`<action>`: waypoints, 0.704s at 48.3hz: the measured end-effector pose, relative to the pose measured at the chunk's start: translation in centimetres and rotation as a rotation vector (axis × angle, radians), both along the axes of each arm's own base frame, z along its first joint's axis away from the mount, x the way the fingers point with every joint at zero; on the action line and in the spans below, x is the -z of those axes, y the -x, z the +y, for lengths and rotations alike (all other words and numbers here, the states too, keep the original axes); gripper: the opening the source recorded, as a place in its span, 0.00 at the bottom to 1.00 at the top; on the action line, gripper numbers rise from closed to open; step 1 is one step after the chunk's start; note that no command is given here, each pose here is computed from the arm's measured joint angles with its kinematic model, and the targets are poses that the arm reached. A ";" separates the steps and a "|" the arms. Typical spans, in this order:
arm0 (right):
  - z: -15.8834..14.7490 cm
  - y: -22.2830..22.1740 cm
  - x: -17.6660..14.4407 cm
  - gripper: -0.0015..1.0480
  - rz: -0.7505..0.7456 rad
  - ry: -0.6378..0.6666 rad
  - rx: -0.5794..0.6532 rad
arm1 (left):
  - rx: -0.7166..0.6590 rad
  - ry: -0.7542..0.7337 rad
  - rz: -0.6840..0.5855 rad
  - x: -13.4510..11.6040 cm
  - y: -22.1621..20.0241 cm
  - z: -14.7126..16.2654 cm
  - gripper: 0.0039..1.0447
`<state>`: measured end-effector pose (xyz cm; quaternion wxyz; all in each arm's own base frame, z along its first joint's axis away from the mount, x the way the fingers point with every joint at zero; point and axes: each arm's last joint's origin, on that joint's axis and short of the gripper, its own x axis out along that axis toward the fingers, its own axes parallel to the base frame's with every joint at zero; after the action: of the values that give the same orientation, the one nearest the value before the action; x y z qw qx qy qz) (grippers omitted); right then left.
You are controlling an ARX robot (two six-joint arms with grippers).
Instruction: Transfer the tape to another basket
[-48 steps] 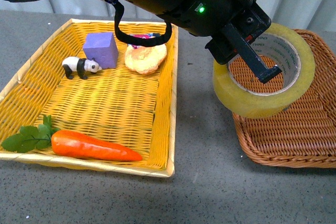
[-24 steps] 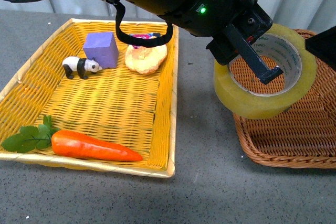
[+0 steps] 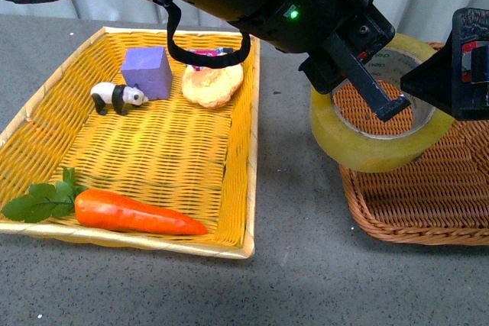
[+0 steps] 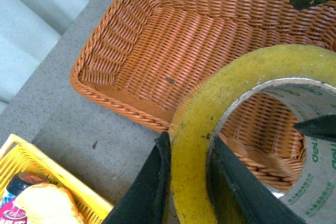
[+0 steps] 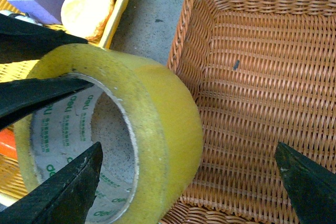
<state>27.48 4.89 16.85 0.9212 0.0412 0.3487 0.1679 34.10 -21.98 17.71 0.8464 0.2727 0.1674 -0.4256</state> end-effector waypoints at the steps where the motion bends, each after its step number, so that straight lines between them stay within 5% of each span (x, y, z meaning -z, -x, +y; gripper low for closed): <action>1: -0.1 0.0 0.1 0.91 0.004 -0.001 0.006 | 0.000 0.000 0.000 0.0 0.0 0.0 0.15; 22: -1.1 -0.2 0.3 0.91 0.022 -0.029 0.048 | 0.000 0.000 0.000 0.0 0.0 0.0 0.15; 34: -0.7 -0.3 0.1 0.50 0.031 -0.048 0.022 | -0.001 0.000 -0.001 0.0 0.0 0.0 0.15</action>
<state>27.75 4.18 16.71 0.9162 0.0698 0.3584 0.1653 34.10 -22.00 17.73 0.8466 0.2729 0.1673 -0.4252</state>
